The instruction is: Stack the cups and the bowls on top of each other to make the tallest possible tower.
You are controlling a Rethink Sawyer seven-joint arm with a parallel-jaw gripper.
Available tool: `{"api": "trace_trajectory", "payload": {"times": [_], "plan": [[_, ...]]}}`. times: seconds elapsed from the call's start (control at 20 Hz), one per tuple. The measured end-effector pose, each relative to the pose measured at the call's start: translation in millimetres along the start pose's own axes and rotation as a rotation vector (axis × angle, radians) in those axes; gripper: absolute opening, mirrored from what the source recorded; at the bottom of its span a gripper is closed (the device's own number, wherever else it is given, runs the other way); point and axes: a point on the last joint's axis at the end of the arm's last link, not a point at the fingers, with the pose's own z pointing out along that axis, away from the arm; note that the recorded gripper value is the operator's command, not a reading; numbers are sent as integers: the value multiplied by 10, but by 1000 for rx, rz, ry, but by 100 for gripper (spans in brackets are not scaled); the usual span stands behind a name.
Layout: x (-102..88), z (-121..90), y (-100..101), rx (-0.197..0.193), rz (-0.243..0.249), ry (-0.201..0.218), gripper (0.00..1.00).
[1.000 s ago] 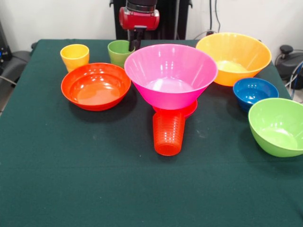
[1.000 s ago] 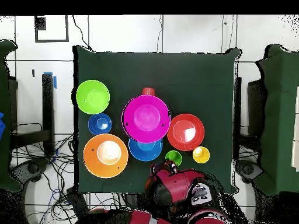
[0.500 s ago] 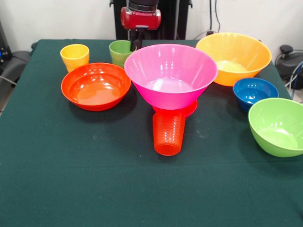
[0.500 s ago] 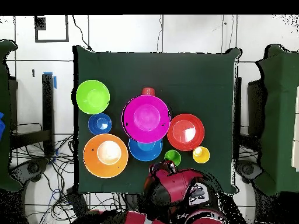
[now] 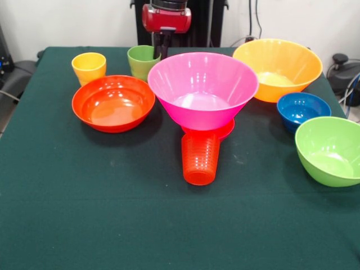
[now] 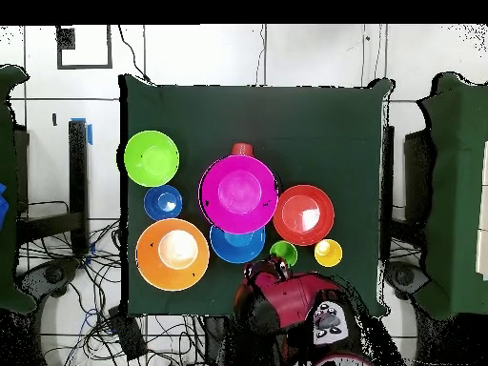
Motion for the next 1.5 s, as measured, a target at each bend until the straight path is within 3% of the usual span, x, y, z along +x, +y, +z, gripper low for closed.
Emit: {"api": "trace_trajectory", "payload": {"times": [1.0, 1.5], "plan": [[-267, -250, -22, 10, -3, 91, 0], [-451, -417, -92, -19, 83, 88, 0]]}}
